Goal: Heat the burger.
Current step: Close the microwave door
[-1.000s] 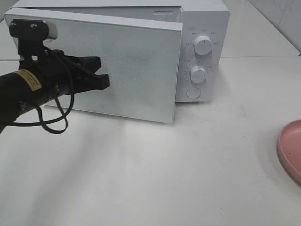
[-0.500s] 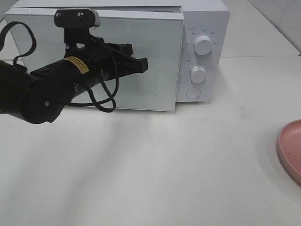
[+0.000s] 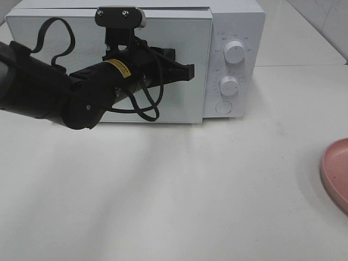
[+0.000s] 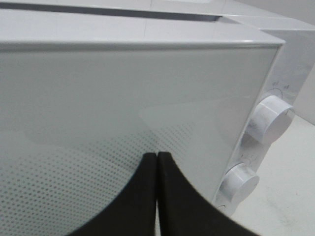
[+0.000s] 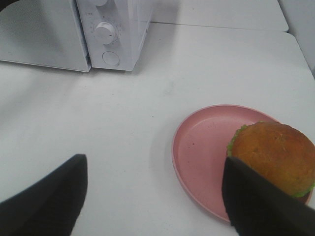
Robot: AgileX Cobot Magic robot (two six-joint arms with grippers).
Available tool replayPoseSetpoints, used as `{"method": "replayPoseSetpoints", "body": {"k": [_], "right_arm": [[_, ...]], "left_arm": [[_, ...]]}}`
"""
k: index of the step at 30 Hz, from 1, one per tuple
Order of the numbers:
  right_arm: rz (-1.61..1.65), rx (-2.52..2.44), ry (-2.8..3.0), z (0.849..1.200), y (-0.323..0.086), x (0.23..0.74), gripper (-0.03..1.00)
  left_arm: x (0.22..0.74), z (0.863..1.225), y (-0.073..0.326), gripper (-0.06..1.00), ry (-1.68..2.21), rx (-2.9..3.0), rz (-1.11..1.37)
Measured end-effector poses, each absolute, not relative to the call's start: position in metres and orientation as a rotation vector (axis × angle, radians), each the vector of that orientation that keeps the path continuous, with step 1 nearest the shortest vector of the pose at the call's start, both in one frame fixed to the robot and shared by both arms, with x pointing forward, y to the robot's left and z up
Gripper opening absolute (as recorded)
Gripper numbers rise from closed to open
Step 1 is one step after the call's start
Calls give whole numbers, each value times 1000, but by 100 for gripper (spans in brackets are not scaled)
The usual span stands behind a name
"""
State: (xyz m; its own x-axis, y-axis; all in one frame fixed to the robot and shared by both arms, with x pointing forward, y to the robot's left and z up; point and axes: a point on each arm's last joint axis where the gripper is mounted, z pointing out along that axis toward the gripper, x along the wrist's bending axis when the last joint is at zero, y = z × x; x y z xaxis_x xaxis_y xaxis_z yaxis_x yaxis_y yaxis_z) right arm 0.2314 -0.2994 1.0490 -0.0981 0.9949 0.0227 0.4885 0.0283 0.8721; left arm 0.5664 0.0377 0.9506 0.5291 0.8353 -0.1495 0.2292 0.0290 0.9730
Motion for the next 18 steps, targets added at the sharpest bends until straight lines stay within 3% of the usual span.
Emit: {"method": "replayPoseSetpoints", "body": {"k": [18], "right_arm": [[996, 1525, 1660, 1049, -299, 231, 75]], "left_arm": [[584, 947, 30, 0, 931, 1591, 630]]}}
